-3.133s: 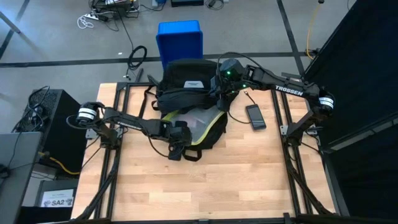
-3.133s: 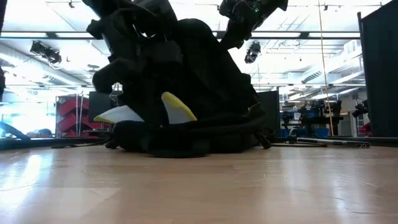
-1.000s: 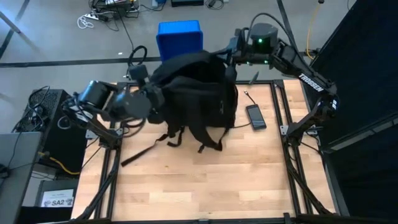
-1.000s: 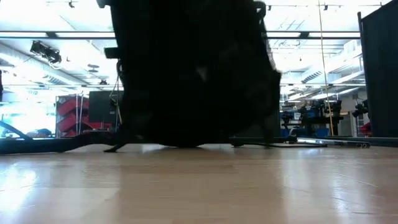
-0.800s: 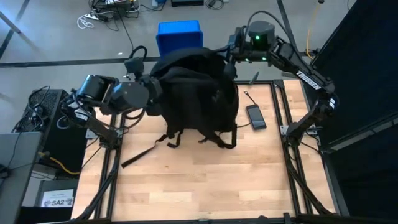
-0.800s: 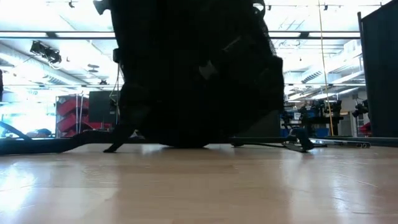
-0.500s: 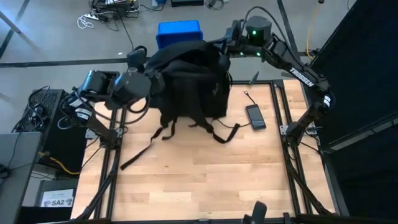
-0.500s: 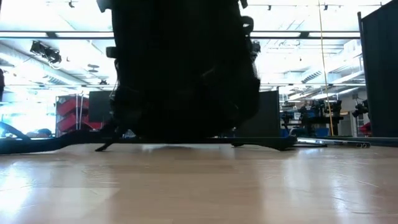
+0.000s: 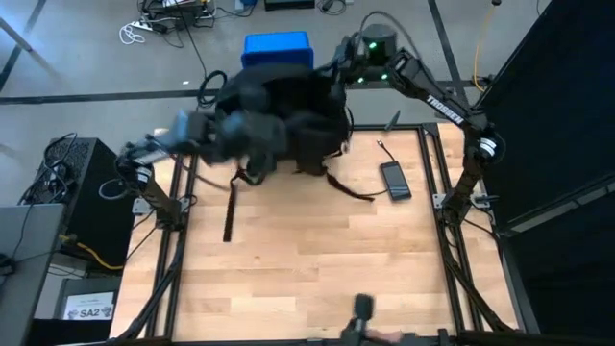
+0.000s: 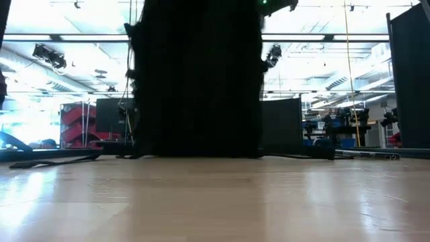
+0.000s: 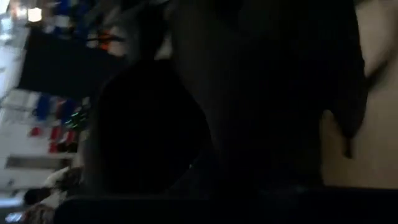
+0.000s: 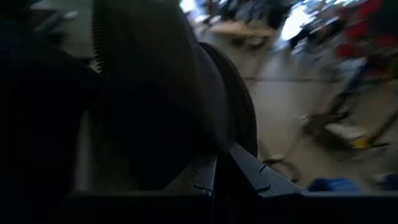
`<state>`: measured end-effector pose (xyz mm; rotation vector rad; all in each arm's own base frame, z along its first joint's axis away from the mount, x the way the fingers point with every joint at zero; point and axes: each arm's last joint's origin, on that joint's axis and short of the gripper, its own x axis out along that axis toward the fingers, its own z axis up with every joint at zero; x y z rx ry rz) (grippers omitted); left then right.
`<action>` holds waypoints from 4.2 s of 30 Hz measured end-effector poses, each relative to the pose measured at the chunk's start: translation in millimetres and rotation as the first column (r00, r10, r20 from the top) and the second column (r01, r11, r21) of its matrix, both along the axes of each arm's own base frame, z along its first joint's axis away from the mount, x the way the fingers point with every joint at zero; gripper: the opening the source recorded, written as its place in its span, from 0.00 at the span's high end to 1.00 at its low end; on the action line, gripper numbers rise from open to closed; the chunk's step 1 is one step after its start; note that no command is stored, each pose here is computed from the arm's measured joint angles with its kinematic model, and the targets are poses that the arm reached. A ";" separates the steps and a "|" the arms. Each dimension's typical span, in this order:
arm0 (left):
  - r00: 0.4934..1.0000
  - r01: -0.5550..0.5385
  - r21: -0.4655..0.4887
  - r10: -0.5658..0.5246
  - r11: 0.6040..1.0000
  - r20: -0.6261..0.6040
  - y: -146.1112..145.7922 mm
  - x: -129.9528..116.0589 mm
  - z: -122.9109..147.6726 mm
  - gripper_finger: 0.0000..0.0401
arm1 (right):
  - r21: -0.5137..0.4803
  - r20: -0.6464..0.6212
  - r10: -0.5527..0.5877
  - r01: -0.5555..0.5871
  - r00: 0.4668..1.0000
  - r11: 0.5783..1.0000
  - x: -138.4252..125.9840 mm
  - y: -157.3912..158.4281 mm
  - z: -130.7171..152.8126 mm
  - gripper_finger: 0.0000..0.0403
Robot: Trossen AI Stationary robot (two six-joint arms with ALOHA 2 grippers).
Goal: Unpack backpack
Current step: Put the yellow zipper pouch into the backpack, then put the black cellphone into the backpack
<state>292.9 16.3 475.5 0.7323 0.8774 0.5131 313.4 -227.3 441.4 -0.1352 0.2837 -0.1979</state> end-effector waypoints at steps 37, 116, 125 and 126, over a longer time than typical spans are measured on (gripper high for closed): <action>0.914 0.405 -0.728 -0.223 0.553 0.339 -186.5 -3.0 -289.1 0.84 | 0.236 -0.472 0.305 -0.215 0.827 0.948 62.2 275.6 -236.7 1.00; 0.852 0.066 -0.126 0.010 0.990 0.523 -117.8 -130.2 -219.7 0.49 | -0.041 -0.246 -0.033 0.024 0.969 0.999 56.6 301.6 -194.5 1.00; 0.886 -0.034 -0.137 0.093 0.990 0.454 -85.7 -101.4 -219.7 0.49 | -0.156 -0.168 -0.143 0.116 0.975 0.981 57.0 296.4 -182.8 1.00; 0.887 -0.052 -0.137 0.109 0.989 0.449 -81.8 -98.8 -220.5 0.49 | -0.166 -0.160 -0.153 0.126 0.975 0.978 56.7 296.0 -181.3 1.00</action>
